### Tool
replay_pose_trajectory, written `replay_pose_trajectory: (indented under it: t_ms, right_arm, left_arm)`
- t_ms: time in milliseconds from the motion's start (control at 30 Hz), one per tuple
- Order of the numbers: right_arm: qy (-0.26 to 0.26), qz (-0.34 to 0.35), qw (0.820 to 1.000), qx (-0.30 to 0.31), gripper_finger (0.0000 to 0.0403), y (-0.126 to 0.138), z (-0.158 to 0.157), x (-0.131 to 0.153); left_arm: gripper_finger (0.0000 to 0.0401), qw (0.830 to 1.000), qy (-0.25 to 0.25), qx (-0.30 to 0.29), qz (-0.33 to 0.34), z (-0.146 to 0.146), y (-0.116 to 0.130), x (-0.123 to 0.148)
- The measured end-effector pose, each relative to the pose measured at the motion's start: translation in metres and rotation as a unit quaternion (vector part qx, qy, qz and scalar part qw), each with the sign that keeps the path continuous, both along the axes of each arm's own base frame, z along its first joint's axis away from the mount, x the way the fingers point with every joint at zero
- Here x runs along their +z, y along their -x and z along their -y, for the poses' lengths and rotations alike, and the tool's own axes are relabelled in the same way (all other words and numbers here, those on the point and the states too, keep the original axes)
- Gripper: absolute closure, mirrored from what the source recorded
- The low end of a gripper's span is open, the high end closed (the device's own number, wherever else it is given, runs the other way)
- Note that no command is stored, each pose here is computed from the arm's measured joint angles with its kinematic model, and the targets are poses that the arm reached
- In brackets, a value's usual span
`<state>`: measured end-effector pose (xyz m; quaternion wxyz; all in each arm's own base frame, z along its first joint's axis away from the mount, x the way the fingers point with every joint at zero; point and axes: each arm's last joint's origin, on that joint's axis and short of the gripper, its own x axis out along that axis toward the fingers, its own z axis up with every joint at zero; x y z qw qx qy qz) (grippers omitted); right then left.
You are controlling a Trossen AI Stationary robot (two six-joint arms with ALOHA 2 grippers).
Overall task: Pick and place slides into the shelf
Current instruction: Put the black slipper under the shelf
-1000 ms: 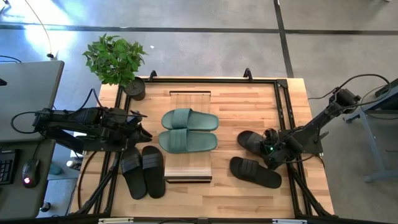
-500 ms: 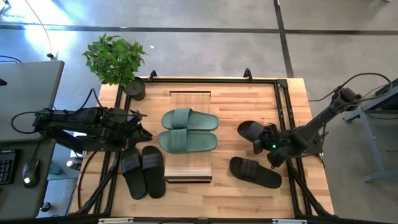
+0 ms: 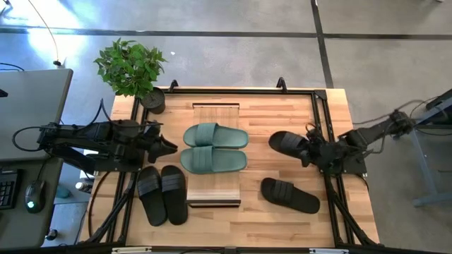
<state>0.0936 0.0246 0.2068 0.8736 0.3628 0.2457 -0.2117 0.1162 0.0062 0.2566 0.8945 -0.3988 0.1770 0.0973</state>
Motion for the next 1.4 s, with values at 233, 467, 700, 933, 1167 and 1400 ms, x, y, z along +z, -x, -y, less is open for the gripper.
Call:
replay_pose_trajectory:
  t_ms: [233, 467, 700, 933, 1167, 1400]
  right_arm:
    - [-0.009, 0.024, 0.998, 0.064, 0.0403, -0.009, 0.014, -0.048]
    - [-0.006, 0.057, 0.993, 0.108, 0.0403, -0.019, 0.030, -0.055]
    - [-0.003, 0.080, 0.988, 0.130, 0.0403, -0.032, 0.052, -0.054]
    - [-0.027, 0.088, 0.984, 0.150, 0.0403, -0.040, 0.076, -0.062]
    - [-0.045, 0.101, 0.981, 0.161, 0.0403, -0.053, 0.094, -0.066]
    - [-0.044, 0.075, 0.978, 0.187, 0.0403, -0.090, 0.116, -0.058]
  left_arm:
    - [0.0267, 0.999, -0.003, 0.036, 0.037, -0.002, -0.002, 0.007]
    - [0.0267, 0.998, 0.006, 0.049, 0.047, -0.003, -0.003, 0.008]
    - [0.0267, 0.998, 0.006, 0.053, 0.043, -0.003, -0.004, 0.008]
    - [0.0267, 0.998, 0.008, 0.054, 0.040, -0.003, -0.005, 0.007]
    - [0.0268, 0.998, 0.008, 0.054, 0.038, -0.003, -0.005, 0.007]
    - [0.0268, 0.998, 0.013, 0.056, 0.039, -0.003, -0.005, 0.007]
